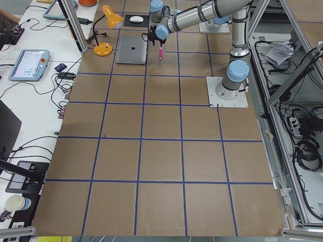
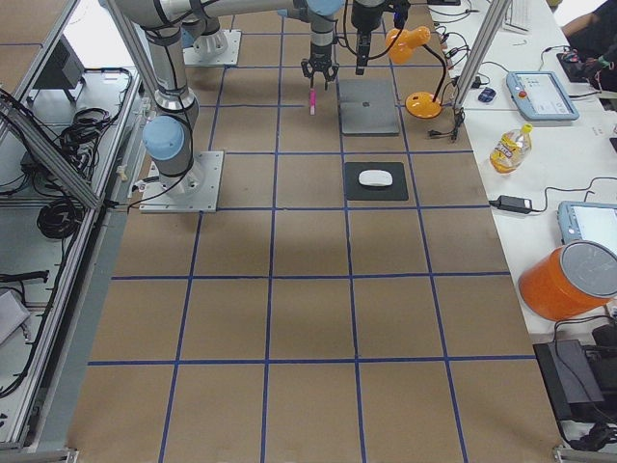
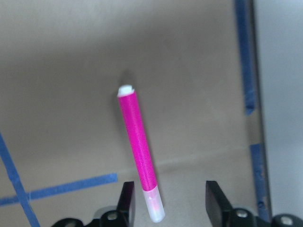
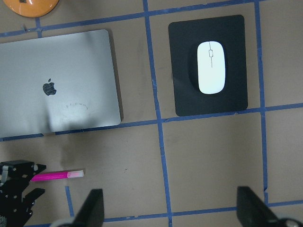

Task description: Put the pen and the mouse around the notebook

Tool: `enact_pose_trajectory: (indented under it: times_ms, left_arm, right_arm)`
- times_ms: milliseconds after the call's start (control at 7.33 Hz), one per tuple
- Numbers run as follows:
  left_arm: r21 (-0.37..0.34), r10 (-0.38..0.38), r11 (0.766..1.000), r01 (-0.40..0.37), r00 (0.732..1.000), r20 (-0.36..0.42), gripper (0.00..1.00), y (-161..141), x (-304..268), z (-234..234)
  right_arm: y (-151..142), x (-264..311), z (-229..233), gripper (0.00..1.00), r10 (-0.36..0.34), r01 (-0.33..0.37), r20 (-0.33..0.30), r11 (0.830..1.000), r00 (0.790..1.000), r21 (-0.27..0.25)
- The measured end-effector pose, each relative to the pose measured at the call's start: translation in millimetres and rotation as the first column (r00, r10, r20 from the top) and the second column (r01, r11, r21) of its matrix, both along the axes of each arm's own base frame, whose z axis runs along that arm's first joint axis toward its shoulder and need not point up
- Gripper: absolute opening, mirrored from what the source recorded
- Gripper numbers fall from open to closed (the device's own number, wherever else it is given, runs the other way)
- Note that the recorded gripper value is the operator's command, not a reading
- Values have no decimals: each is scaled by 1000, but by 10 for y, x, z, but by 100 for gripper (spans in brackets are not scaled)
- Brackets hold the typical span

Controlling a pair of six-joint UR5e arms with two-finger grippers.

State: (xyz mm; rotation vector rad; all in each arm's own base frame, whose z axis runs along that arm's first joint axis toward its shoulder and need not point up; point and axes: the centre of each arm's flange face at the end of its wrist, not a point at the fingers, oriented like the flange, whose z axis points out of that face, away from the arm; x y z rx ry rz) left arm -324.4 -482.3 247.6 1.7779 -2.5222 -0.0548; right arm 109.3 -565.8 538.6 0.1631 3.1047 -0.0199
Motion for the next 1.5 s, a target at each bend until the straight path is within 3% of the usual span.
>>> enact_pose_trajectory:
  times_ms: [136, 273, 409, 545, 682, 955, 1091, 1500]
  left_arm:
    - [-23, -138, 990, 139, 990, 33, 88, -95, 277, 175]
    - [-47, -237, 970, 240, 970, 59, 87, -180, 561, 394]
    - [-76, -302, 949, 307, 950, 76, 94, -235, 790, 599]
    - [-110, -389, 911, 398, 916, 99, 100, -293, 1029, 823]
    - [-132, -483, 857, 499, 865, 133, 100, -335, 1261, 1037]
    - [-109, -651, 728, 677, 733, 197, 100, -315, 1609, 1327]
    - [-87, -700, 683, 726, 683, 208, 100, -283, 1736, 1449]
    - [-25, -801, 578, 816, 572, 176, 100, -183, 1949, 1775]
  right_arm:
    - [3, 0, 2, 100, 2, -2, 0, 1000, 1000, -1]
    - [5, 0, 6, 100, 2, -2, 0, 1000, 1000, -1]
    - [5, -1, 13, 100, 3, -3, -1, 1000, 1000, -3]
    - [6, -2, 19, 100, 6, -6, -3, 1000, 1000, -4]
    - [6, -2, 21, 100, 7, -7, -3, 1000, 1000, -4]
    - [5, -2, 21, 100, 8, -8, -3, 1000, 1000, -4]
    - [4, -3, 19, 100, 9, -9, -3, 1000, 1000, -4]
    - [4, -3, -1, 100, 6, -6, -3, 1000, 1000, 1]
